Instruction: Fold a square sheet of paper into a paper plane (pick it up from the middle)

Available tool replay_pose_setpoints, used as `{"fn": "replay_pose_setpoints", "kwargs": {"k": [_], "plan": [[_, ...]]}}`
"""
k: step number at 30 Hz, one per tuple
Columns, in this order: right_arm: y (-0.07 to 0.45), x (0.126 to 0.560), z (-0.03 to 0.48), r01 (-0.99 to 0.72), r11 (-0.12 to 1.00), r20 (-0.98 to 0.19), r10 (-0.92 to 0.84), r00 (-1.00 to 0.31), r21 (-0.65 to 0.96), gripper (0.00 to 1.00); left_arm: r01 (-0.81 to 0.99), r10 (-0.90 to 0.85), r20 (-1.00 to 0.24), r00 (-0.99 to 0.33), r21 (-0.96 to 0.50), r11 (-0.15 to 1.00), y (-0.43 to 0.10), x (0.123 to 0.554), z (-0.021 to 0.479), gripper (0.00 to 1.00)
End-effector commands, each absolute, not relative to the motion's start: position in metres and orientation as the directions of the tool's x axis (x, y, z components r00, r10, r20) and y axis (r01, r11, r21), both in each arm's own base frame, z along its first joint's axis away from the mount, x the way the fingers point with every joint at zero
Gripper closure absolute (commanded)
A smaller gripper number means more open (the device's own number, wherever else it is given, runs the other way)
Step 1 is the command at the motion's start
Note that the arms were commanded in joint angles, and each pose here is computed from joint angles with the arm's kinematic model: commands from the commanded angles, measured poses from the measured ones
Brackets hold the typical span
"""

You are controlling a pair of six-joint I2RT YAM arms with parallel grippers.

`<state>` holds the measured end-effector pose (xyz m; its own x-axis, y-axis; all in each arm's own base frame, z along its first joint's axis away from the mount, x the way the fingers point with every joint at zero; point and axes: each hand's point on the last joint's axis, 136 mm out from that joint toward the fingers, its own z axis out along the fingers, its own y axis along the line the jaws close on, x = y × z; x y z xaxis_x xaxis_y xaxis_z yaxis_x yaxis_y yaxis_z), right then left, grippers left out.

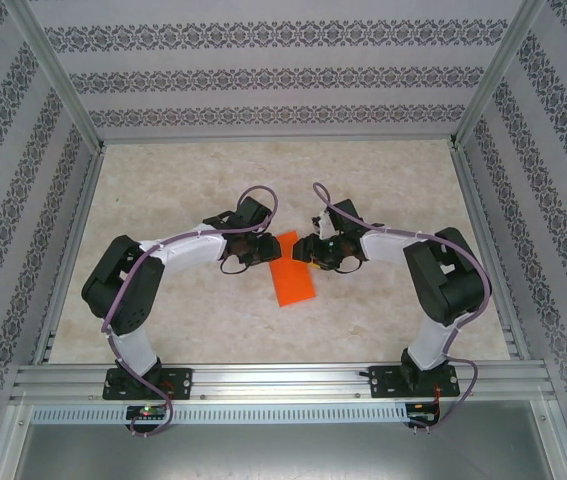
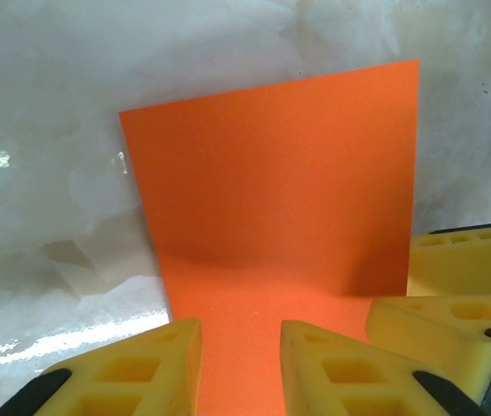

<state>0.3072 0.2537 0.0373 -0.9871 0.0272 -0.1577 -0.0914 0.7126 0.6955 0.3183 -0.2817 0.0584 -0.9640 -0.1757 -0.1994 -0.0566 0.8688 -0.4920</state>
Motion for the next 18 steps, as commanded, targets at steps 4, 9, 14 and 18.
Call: {"fn": "replay_pose_setpoints", "kwargs": {"k": [4,9,14,18], "plan": [[0.266,0.313,0.04,-0.163,0.66,-0.188,-0.034,-0.982,0.734,0.56,-0.081,-0.212,-0.207,-0.955,-0.507,0.858,-0.277,0.315,0.061,0.69],[0.263,0.313,0.036,-0.13,0.665,-0.181,0.007,-0.984,0.735,0.65,-0.053,-0.193,-0.222,-0.956,-0.516,0.855,-0.278,0.313,0.065,0.69],[0.26,0.315,0.035,-0.062,0.659,-0.165,0.096,-0.982,0.749,0.77,0.041,-0.135,-0.29,-0.948,-0.529,0.848,-0.281,0.312,0.076,0.66],[0.254,0.318,0.038,0.001,0.665,-0.165,0.187,-0.968,0.747,0.83,0.164,-0.045,-0.364,-0.93,-0.522,0.837,-0.288,0.306,0.086,0.63]]}}
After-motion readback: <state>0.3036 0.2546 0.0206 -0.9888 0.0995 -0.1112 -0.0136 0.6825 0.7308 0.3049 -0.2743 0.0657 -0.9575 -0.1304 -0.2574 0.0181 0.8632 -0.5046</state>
